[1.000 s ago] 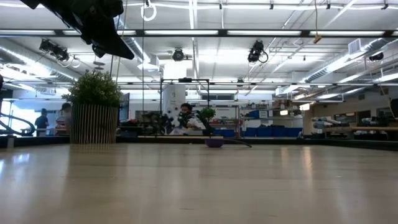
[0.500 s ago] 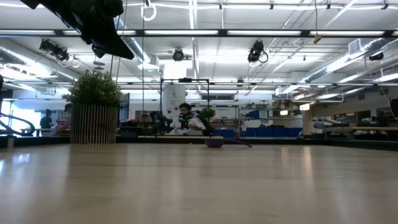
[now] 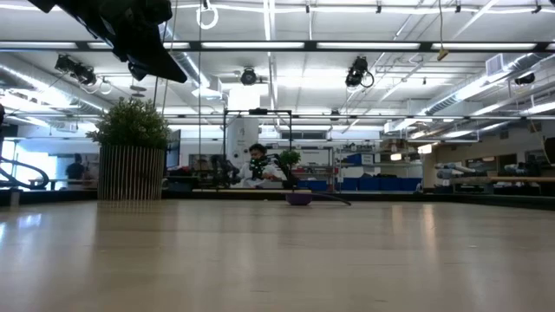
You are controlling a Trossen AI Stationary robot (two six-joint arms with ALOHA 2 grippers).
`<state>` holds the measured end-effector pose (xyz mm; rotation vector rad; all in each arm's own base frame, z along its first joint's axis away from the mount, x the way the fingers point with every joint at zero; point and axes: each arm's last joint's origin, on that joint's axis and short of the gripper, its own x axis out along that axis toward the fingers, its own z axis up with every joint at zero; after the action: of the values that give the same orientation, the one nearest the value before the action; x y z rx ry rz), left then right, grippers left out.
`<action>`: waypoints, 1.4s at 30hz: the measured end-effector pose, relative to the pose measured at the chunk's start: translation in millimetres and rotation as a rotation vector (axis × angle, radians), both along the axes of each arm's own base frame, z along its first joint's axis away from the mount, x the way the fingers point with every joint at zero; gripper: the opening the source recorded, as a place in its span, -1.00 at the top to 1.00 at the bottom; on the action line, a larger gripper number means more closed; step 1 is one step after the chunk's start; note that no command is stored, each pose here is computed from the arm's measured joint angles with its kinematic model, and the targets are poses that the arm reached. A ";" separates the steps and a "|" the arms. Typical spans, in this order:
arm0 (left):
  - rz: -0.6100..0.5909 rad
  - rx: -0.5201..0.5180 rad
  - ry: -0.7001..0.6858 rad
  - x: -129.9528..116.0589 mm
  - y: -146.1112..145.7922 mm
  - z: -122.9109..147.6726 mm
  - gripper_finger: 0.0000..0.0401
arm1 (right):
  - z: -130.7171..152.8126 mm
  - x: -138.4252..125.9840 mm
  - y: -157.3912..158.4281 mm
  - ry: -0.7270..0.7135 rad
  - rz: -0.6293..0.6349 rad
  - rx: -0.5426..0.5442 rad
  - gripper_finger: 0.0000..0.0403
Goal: Nest measuring cups in basket
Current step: Put the stacked measuring cups into the white bin, then stack the dark blue measuring cup on top of the green measuring cup and put them into the white bin
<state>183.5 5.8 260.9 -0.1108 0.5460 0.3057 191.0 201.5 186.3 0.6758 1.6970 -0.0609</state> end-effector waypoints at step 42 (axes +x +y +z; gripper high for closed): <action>0.017 -0.025 -0.038 1.5 0.0 2.4 0.93 | 106.7 7.8 -31.2 0.044 -0.033 0.098 0.35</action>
<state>185.0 5.8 263.3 -0.1454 0.5113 0.3123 198.8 170.3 293.0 0.7803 1.7394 -0.0163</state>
